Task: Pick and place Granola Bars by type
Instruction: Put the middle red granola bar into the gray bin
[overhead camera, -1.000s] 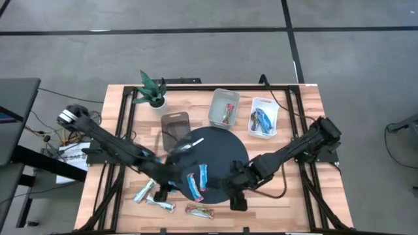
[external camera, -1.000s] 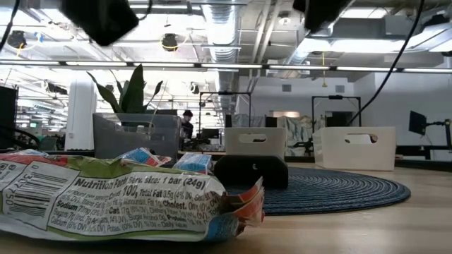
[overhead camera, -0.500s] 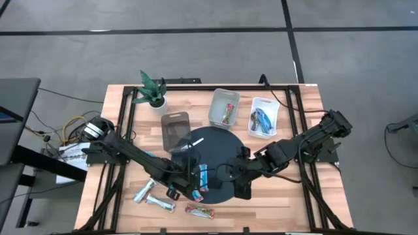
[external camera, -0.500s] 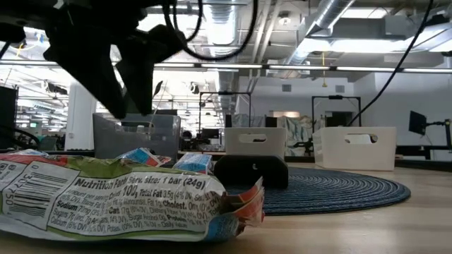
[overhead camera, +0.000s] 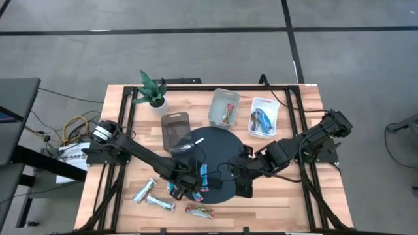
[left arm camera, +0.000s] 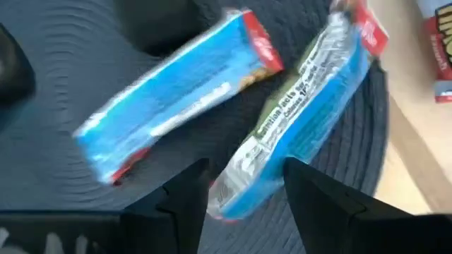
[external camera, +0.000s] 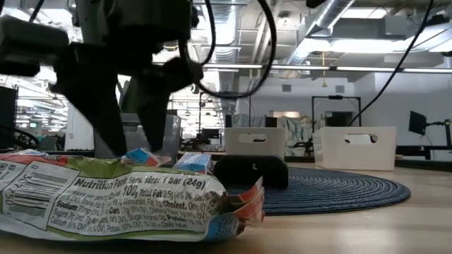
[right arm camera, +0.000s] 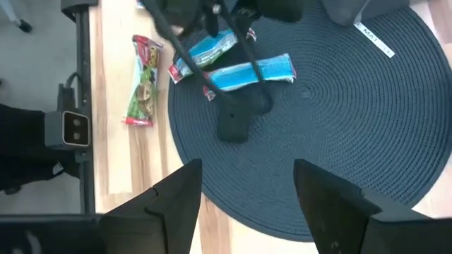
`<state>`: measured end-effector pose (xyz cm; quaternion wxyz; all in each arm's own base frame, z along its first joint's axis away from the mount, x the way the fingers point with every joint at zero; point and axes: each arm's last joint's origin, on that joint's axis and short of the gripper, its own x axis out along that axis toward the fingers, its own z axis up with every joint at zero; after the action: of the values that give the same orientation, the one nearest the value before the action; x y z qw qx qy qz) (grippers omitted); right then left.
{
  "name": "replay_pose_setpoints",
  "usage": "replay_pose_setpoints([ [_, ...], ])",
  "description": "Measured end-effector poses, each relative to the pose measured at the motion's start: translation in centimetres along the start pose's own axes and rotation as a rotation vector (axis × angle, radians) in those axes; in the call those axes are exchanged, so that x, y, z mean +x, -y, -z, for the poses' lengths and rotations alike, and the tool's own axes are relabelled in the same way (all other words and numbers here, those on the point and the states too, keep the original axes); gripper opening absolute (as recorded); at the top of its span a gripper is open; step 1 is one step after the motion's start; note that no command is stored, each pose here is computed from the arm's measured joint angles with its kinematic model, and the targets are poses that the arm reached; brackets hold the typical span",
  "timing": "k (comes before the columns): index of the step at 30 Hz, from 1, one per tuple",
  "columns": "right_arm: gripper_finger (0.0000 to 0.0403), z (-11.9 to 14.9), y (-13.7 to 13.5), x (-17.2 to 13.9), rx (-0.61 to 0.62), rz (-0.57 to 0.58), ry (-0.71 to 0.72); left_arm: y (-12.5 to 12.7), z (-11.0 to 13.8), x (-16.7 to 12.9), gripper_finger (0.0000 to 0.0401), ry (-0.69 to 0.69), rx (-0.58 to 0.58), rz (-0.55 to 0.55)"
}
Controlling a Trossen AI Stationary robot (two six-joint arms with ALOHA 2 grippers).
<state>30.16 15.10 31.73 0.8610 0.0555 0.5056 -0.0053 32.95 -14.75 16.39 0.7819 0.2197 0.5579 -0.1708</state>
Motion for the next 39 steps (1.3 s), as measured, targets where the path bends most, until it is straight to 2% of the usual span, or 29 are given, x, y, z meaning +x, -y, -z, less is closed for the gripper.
replay_pose_setpoints([
  [4, 0.0213, 0.0, 0.2, -0.7, -0.002, -0.008, 0.014, 0.2, 0.1, 0.8, 0.0178, -0.016, 0.003, 0.038],
  [9, 0.0206, 0.0, 0.6, -1.7, 0.005, -0.012, 0.036, -0.1, -0.1, 0.8, 0.0166, 0.004, -0.003, 0.009],
  [12, 0.0198, 0.0, 0.9, -2.4, 0.009, 0.0, 0.056, -0.2, -0.1, 0.8, 0.0128, 0.006, -0.024, 0.01],
  [17, 0.0182, 0.2, 1.3, -3.6, 0.014, 0.004, 0.082, -0.1, -0.1, 0.7, 0.0024, 0.012, -0.073, 0.046],
  [22, 0.0165, 0.5, 1.9, -4.9, 0.02, 0.026, 0.117, -0.1, 0.0, 0.1, 0.0006, -0.008, -0.136, 0.081],
  [25, 0.0155, 0.7, 2.2, -5.7, 0.022, 0.035, 0.126, -0.7, -0.4, -1.9, 0.0003, 0.01, -0.186, 0.074],
  [29, 0.0143, 1.0, 2.7, -6.5, 0.024, 0.053, 0.131, -3.5, -0.6, -6.2, 0.0001, 0.107, -0.331, -0.037],
  [32, 0.0135, 1.3, 3.0, -7.0, 0.032, 0.058, 0.122, -6.5, 0.1, -9.8, 0.0, 0.209, -0.504, -0.156],
  [35, 0.0129, 1.6, 3.3, -7.5, 0.046, 0.065, 0.117, -10.4, 1.9, -13.7, 0.0, 0.33, -0.704, -0.288],
  [39, 0.0125, 1.8, 3.5, -7.9, 0.055, 0.074, 0.128, -16.2, 5.1, -17.4, 0.0, 0.52, -0.904, -0.422],
])
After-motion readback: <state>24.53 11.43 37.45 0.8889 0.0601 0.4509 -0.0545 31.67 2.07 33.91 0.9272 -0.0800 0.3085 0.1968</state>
